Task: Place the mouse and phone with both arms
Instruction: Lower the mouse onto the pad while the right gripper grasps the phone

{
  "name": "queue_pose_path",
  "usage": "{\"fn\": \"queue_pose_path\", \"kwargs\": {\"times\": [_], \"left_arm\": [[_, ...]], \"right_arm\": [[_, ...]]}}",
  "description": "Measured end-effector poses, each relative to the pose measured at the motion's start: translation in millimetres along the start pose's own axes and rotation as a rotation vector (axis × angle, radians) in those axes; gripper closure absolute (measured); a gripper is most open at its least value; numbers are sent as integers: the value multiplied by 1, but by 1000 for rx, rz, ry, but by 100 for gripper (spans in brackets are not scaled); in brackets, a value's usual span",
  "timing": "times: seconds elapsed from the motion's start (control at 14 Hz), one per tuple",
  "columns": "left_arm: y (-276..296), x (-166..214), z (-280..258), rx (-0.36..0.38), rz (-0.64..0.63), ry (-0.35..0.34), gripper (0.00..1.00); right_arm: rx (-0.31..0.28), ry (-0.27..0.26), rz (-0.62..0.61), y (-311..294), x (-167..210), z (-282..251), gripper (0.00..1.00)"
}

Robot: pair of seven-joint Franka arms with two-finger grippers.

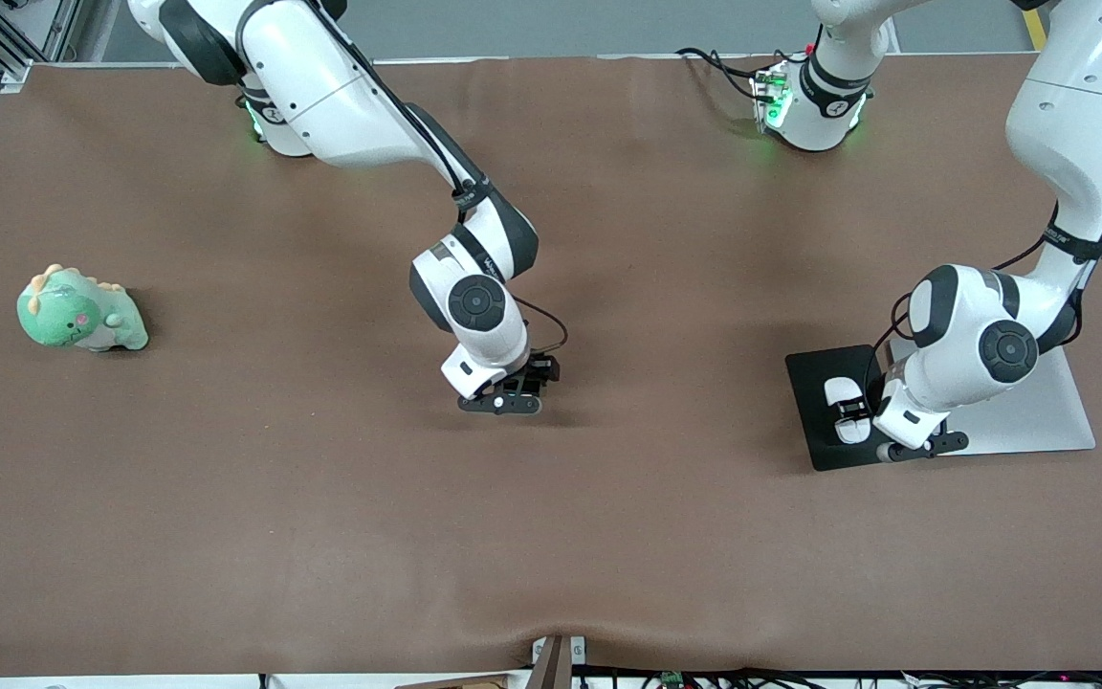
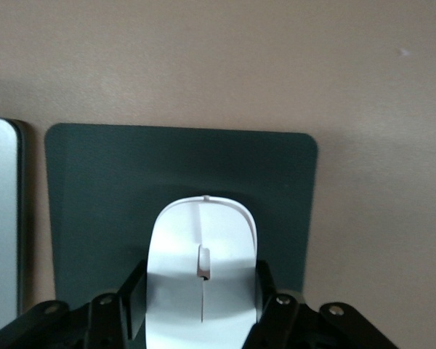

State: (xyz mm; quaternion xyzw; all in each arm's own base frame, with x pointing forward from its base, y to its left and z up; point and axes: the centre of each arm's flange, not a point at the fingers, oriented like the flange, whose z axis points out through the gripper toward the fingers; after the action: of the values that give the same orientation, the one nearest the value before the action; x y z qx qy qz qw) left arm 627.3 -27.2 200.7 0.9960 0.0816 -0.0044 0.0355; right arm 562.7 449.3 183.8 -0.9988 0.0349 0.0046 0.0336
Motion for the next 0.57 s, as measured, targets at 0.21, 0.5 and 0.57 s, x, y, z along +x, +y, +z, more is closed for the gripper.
{"fn": "queue_pose_path", "kwargs": {"times": [0.21,0.5,0.57], "left_arm": [[-3,0,7,1,3,1,40],[-3,-1,12,-1,3,-6,40],[-3,-2,13,-1,3,-7,40]], "right_arm": [[1,1,14,0,0,6,0],[11,11,23,-2,0,6,0],[12,11,35,-3,-1,6,0]]}}
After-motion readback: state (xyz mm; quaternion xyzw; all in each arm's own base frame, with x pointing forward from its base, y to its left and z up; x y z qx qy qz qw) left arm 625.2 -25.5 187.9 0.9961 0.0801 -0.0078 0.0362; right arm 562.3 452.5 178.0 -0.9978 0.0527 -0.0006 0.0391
